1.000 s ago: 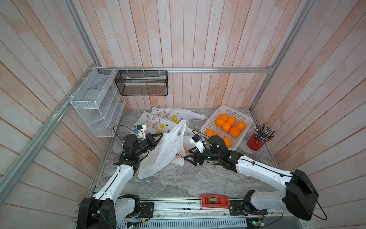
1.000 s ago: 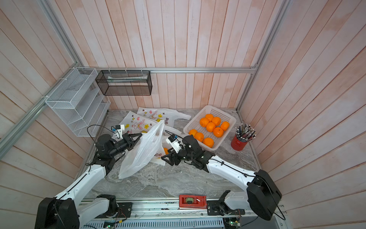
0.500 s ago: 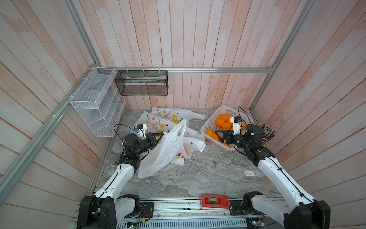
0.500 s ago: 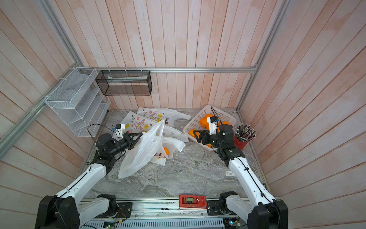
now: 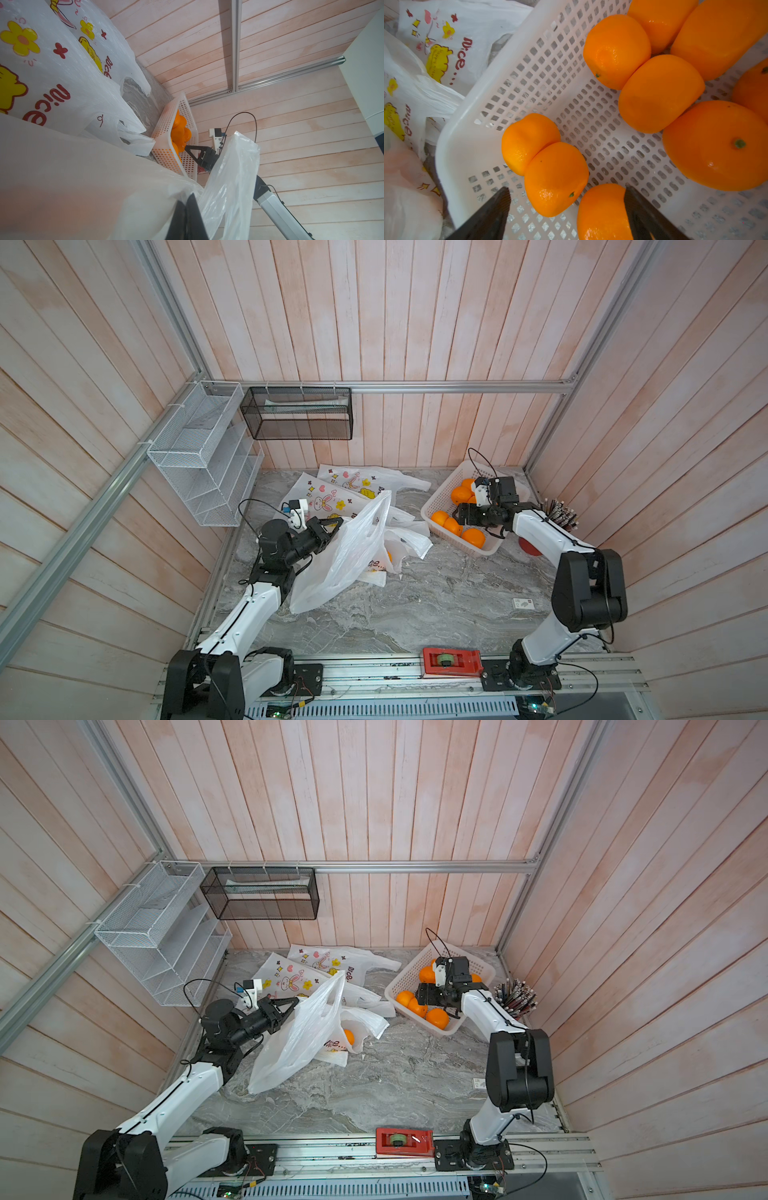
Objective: Place the oranges into plastic bags & tie knots
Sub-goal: Pick up the orange from the basket.
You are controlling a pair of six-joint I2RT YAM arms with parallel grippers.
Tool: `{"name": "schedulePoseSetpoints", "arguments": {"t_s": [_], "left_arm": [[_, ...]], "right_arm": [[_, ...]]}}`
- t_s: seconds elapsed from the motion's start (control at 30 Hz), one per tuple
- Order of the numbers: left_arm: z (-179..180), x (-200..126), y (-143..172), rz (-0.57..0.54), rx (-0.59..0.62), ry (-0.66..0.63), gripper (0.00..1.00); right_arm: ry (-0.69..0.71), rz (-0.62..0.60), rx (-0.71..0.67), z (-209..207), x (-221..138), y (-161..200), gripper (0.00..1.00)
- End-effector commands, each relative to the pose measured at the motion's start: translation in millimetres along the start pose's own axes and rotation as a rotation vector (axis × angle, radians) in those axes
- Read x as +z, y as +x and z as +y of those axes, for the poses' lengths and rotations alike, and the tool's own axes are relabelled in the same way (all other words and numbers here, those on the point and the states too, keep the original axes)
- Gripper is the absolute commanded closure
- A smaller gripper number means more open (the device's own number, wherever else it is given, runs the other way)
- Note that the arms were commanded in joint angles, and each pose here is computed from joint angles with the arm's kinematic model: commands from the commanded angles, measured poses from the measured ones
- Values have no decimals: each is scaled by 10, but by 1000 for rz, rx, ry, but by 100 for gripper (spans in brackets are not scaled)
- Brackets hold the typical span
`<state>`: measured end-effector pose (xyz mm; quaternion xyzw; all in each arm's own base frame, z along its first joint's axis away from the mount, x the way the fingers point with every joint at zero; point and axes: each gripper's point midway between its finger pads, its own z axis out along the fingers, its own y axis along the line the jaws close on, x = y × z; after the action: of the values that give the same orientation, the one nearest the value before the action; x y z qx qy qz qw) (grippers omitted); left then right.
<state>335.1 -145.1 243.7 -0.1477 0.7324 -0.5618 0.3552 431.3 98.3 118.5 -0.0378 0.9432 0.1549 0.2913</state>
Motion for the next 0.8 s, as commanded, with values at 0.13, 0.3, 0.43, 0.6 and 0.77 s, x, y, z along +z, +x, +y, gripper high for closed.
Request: {"name": "schedulePoseSetpoints", "arguments": {"t_s": [0.13,0.3,0.43,0.6,0.77], "left_arm": [[-124,7,-21,7,41,26,100],[-126,3,-13,10,40,26,100],[-110,-4,2,13,37,20,100],[-100,-16,11,10,36,17,100],[-91,-13,7,9,34,13,100]], "right_arm": [[-50,128,-120,122,331,170,10],[-57,166,-143,119,531,202,10],[-69,200,-163,128,667,252,13],[-86,231,-151,133,735,325,23],[-74,200,-145,137,640,255,42]]}}
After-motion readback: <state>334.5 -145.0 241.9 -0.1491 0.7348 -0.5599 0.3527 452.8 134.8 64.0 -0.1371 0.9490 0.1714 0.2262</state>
